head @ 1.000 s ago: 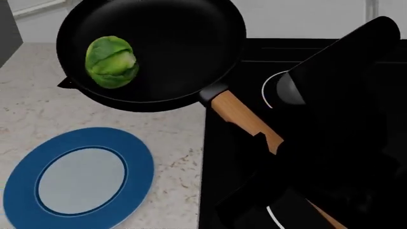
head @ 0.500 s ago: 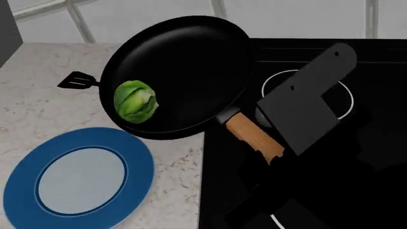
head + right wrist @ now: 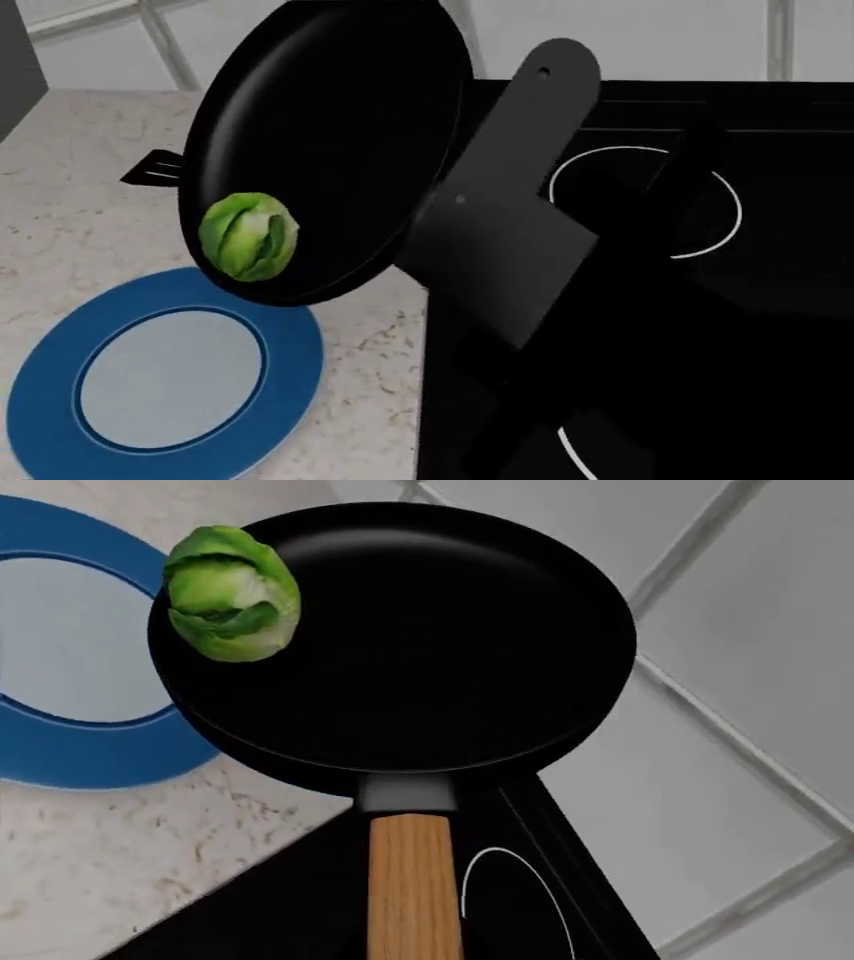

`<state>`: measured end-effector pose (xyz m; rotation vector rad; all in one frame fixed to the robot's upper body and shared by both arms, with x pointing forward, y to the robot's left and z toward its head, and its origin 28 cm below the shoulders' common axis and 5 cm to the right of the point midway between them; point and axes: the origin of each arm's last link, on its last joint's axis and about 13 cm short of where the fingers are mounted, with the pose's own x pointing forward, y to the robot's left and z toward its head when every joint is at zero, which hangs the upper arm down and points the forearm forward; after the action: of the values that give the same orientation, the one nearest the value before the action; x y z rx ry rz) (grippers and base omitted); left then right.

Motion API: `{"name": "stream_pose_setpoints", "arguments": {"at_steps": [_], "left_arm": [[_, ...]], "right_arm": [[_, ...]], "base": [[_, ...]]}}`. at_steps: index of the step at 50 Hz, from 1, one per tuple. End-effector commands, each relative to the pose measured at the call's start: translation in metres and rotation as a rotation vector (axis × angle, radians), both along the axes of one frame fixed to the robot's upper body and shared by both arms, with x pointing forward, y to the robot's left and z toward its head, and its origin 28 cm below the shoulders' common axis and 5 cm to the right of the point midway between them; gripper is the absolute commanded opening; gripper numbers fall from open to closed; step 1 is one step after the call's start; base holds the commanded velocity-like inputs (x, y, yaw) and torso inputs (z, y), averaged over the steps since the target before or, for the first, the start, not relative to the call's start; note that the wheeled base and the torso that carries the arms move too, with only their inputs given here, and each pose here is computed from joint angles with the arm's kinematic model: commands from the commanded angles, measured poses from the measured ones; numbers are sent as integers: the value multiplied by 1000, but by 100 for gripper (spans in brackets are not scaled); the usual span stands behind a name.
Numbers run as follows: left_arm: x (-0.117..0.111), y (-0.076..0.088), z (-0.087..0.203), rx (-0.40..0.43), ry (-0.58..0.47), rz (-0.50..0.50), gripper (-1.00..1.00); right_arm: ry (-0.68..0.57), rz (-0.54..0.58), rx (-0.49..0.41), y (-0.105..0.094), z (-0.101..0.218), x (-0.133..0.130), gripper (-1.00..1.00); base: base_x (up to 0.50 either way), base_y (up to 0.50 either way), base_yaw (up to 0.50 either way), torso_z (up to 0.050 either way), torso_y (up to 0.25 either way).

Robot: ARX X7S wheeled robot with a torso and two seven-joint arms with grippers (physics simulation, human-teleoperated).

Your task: Pick up the pan and dump the vegetables in it onto the plate. Then return the pan to the stove.

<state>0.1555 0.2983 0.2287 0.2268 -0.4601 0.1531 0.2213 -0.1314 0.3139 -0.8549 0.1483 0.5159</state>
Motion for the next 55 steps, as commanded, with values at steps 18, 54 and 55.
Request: {"name": "stream_pose_setpoints", "arguments": {"at_steps": [18, 54, 55], "left_arm": [[-2, 0, -5, -8, 11, -12, 100], [-4, -3, -11, -32, 36, -48, 100], [-4, -3, -11, -32, 37, -48, 100]], "right_arm": [[-367, -85, -142, 2, 42, -6, -100], [-516, -71, -284, 6, 53, -5, -100], [-530, -73, -300, 8, 54, -5, -100]], "base": [[0, 0, 0, 1, 2], [0, 0, 0, 1, 2], [0, 0, 0, 0, 0]]}}
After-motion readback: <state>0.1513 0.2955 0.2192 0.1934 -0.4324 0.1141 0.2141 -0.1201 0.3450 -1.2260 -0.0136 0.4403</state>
